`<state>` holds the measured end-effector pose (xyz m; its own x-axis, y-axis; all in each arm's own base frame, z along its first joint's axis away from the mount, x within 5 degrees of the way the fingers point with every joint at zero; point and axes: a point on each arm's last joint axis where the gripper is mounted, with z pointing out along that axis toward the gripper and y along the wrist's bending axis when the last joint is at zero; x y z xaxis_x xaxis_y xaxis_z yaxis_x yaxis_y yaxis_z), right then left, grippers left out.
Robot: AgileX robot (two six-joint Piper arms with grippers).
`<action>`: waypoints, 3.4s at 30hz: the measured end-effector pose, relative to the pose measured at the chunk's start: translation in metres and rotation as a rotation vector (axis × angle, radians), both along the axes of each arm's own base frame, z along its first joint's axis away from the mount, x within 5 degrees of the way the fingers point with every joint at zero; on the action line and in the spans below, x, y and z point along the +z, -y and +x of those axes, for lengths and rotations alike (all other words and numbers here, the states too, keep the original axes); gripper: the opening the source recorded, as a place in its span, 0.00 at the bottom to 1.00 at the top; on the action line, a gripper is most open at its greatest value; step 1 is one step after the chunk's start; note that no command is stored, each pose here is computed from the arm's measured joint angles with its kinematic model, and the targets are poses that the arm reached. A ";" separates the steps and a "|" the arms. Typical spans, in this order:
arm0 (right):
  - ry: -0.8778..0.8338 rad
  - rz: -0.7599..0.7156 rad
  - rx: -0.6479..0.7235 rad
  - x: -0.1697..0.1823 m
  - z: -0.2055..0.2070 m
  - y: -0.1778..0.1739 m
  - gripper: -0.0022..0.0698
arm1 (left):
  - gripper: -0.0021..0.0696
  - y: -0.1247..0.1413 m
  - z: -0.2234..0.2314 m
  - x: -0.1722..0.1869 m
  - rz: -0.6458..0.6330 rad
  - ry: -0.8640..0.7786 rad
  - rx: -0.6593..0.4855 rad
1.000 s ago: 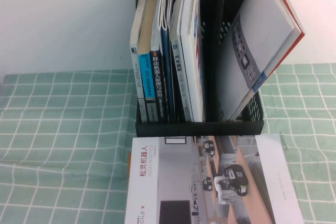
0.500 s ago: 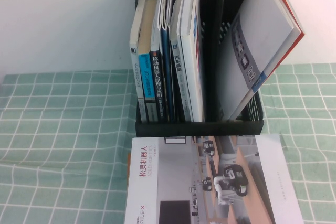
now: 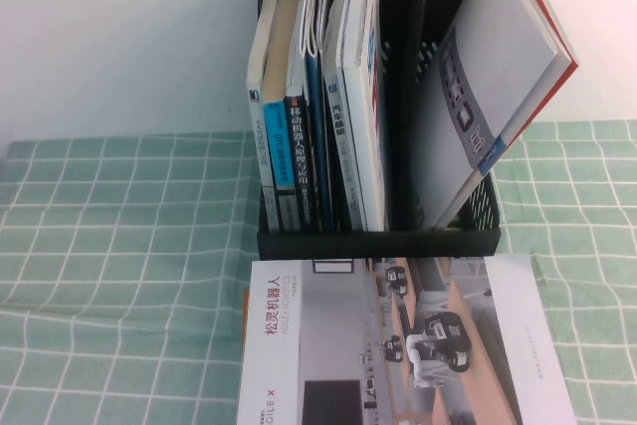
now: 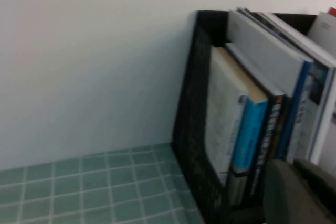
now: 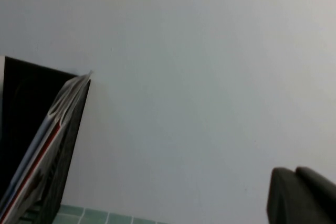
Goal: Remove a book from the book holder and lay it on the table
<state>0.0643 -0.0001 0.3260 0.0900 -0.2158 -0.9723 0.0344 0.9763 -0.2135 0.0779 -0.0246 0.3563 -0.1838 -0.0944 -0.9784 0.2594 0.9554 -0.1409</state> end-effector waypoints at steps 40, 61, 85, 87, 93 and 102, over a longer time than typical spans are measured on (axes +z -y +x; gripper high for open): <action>-0.190 -0.015 0.350 -0.079 0.158 -0.093 0.03 | 0.03 0.267 0.192 0.006 -0.161 -0.123 -0.653; -0.177 0.224 0.251 -0.079 0.164 -0.085 0.03 | 0.03 0.304 0.223 -0.046 -0.251 -0.320 -0.650; -0.262 0.323 0.240 -0.123 0.165 -0.086 0.18 | 0.03 0.312 0.236 -0.060 -0.248 -0.338 -0.652; -0.283 0.327 0.216 -0.131 0.158 -0.081 0.18 | 0.03 0.310 0.244 -0.065 -0.251 -0.344 -0.647; -0.313 0.322 0.189 -0.144 0.145 -0.073 0.18 | 0.03 0.306 0.260 -0.075 -0.280 -0.375 -0.672; -0.279 0.298 0.226 -0.141 0.144 -0.075 0.19 | 0.03 0.290 0.277 -0.079 -0.318 -0.399 -0.583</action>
